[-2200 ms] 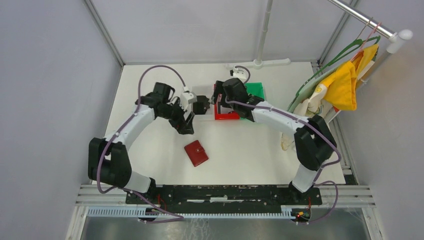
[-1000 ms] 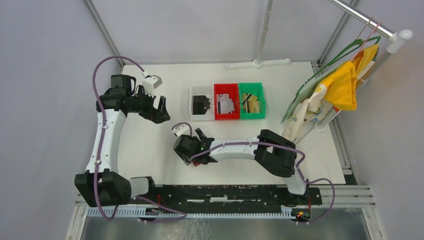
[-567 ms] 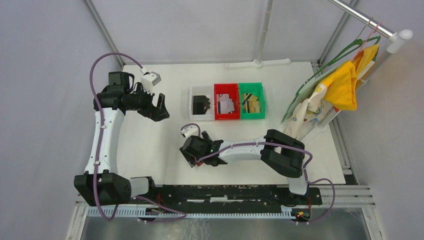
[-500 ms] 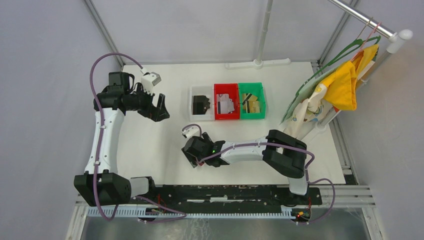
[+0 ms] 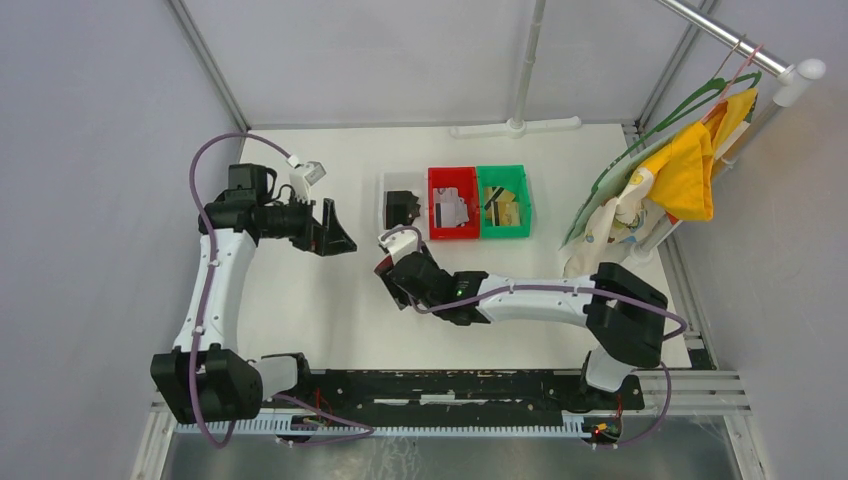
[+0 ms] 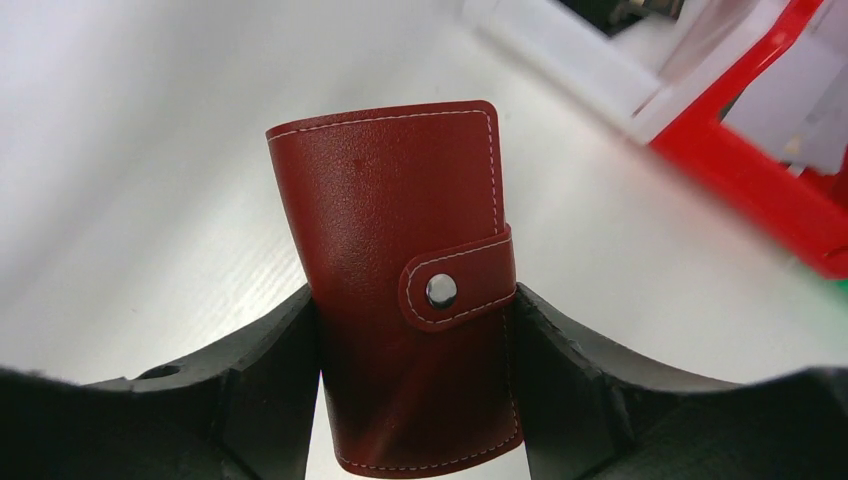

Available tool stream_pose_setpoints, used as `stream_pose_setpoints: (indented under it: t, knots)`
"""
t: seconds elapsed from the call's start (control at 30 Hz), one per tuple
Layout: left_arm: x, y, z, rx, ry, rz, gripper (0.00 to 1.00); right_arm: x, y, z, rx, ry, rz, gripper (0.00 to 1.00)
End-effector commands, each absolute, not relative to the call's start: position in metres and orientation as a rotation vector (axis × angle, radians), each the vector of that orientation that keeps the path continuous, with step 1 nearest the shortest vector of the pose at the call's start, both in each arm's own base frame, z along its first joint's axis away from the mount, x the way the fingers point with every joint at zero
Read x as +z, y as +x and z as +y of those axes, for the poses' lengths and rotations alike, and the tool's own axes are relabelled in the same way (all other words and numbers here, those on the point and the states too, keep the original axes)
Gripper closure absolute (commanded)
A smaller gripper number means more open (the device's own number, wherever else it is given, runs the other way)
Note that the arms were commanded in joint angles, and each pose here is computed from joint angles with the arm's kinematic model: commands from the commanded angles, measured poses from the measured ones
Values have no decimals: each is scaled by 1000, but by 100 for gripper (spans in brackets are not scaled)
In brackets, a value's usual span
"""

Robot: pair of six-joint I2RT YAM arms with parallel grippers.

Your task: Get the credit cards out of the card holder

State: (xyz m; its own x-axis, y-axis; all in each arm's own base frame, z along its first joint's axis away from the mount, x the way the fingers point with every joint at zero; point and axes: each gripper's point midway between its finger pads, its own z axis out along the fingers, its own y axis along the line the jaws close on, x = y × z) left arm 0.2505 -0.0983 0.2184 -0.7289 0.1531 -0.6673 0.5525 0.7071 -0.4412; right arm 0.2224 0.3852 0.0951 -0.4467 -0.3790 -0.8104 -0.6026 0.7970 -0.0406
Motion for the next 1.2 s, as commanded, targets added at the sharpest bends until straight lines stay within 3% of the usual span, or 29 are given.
stream_pose_setpoints:
  t: [0.0,0.23,0.57,0.77,1.1,1.17]
  knots:
    - [236,235,-124,-1117,474,2208,0,206,246,410,464,-549,1831,40]
    - [252,219,-141,-1304,453,2129,0,277,246,418,617,-451,1692,38]
    - [273,216,-147,-1383,470,2065,1,302,239,440,732,-451,1647,38]
    - [272,226,-145,-1371,451,2089,17,302,227,450,775,-476,1636,38]
    - [280,232,-146,-1404,452,2075,24,300,218,459,787,-503,1628,38]
    - [280,232,-146,-1407,448,2076,32,300,218,462,781,-506,1631,38]
